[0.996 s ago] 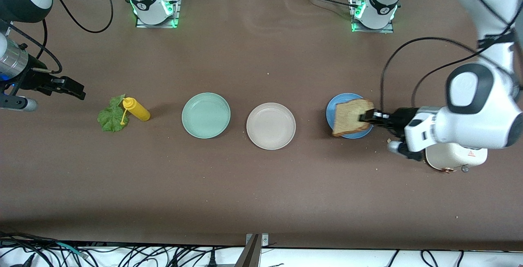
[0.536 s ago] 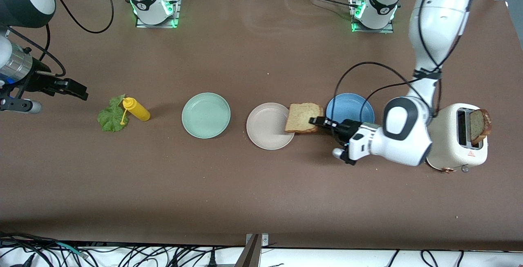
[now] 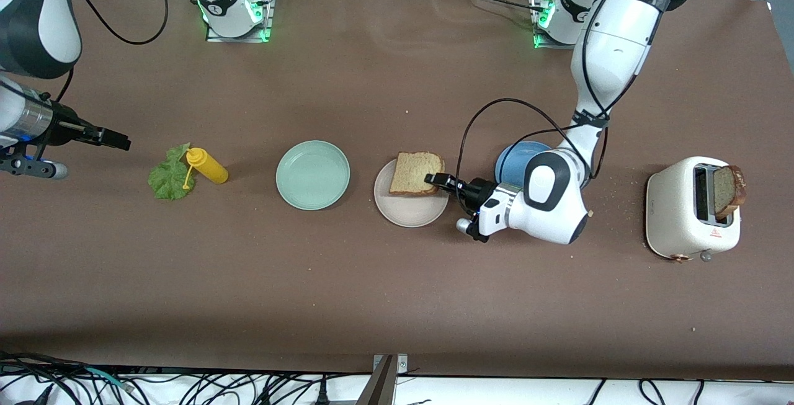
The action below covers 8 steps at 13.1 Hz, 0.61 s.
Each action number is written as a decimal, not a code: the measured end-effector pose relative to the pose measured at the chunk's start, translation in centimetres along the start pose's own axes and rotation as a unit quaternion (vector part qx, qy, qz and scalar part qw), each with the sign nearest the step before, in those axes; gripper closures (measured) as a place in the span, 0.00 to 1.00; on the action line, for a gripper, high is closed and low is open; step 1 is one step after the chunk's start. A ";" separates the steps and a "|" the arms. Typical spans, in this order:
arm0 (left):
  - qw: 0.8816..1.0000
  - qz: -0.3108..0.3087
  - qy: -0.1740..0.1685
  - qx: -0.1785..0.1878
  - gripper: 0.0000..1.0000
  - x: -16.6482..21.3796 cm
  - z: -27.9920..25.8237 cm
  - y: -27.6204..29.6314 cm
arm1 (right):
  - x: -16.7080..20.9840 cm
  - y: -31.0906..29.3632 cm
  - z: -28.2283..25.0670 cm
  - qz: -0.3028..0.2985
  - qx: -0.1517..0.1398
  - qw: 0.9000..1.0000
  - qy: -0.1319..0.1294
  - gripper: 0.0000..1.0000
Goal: Make sandwich in beige plate with both arms
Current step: 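Lower the bread onto the beige plate and open the left gripper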
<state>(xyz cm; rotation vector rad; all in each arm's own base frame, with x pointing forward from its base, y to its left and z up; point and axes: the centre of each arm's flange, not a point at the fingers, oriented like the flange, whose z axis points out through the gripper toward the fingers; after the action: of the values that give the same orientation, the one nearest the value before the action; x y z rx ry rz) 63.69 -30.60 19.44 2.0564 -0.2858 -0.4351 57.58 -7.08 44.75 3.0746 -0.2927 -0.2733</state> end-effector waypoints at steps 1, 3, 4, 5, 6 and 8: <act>1.000 -0.003 0.008 0.007 0.76 0.2 0.4 -0.6 | 0.1 0.3 1.0 -0.006 0.000 1.000 -0.001 0.00; 0.999 0.001 0.029 0.019 0.56 0.7 0.0 -1.3 | 0.1 0.4 2.1 -0.040 0.001 0.999 0.001 0.00; 0.999 0.004 0.042 0.028 0.47 1.0 -0.5 -1.6 | 0.0 0.8 2.5 -0.058 0.001 0.998 -0.001 0.00; 0.998 0.007 0.052 0.037 0.36 1.2 -1.1 -1.7 | -0.1 1.4 2.9 -0.088 0.005 0.996 -0.005 0.00; 0.997 0.009 0.059 0.047 0.24 1.4 -1.8 -1.9 | -0.2 2.0 3.3 -0.126 0.023 0.992 -0.008 0.01; 0.995 0.009 0.072 0.069 0.04 1.5 -4.1 -2.5 | -0.4 3.6 4.2 -0.203 0.064 0.977 -0.005 0.01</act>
<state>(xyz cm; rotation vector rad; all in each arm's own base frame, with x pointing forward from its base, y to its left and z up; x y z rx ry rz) 66.81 -26.73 18.91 2.2055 -0.2528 -0.2600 55.81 -10.59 40.92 3.2348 0.3393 -0.2920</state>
